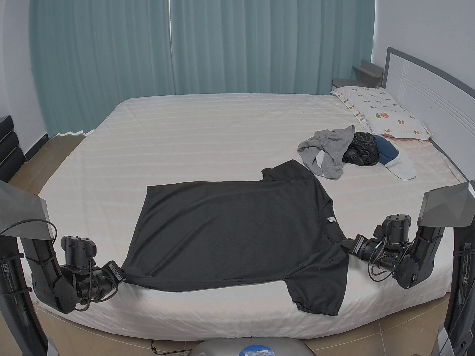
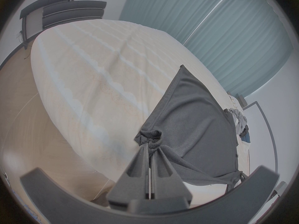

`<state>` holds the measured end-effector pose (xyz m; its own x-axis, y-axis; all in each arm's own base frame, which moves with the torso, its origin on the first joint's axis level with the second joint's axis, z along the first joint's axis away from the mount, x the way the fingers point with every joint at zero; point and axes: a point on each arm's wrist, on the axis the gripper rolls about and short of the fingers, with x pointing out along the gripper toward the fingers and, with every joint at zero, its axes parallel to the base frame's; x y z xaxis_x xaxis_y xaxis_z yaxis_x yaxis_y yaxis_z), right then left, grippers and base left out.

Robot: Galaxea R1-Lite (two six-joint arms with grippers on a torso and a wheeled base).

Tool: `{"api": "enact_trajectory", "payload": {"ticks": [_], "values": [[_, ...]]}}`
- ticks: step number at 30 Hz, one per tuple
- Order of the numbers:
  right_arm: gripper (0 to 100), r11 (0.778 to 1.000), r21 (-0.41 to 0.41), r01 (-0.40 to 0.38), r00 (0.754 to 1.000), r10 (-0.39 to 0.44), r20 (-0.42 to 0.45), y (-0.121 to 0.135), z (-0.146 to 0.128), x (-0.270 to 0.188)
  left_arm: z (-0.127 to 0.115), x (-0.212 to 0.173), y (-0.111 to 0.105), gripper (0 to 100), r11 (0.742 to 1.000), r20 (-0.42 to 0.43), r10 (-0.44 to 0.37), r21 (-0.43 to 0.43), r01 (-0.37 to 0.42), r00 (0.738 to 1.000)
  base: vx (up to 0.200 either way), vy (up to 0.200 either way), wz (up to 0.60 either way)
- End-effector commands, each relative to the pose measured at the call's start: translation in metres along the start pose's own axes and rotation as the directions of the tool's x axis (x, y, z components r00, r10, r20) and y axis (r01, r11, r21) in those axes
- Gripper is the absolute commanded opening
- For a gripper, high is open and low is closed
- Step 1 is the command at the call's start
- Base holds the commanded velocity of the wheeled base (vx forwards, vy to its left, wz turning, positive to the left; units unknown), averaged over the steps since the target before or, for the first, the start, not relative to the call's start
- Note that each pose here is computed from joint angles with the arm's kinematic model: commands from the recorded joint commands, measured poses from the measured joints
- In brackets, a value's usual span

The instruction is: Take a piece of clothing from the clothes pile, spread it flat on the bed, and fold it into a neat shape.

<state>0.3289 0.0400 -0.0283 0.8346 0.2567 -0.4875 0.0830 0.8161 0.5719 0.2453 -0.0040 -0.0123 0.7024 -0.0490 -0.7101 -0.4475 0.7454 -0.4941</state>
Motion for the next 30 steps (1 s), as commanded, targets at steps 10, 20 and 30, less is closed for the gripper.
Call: {"api": "enact_trajectory", "payload": {"ticks": [10, 20, 30], "values": [[100, 0.996, 0.014, -0.086, 0.993, 0.087, -0.083, 0.011, -0.003, -0.052, -0.001, -0.002, 0.001, 0, 1.0, -0.002, 0.0, -0.001, 0.0, 1.0, 0.0, 0.0, 0.0], [100, 0.989, 0.008, -0.147, 0.948, 0.143, -0.283, 0.015, -0.038, -0.079, -0.001, -0.002, 0.001, 0, 1.0, -0.003, 0.003, -0.002, -0.003, 1.0, 0.0, 0.0, 0.0], [100, 0.993, 0.014, -0.117, 0.937, 0.115, -0.331, 0.008, -0.05, -0.07, 0.0, -0.003, 0.002, 0, 1.0, -0.001, 0.005, -0.004, -0.005, 1.0, 0.0, 0.0, 0.0]]}}
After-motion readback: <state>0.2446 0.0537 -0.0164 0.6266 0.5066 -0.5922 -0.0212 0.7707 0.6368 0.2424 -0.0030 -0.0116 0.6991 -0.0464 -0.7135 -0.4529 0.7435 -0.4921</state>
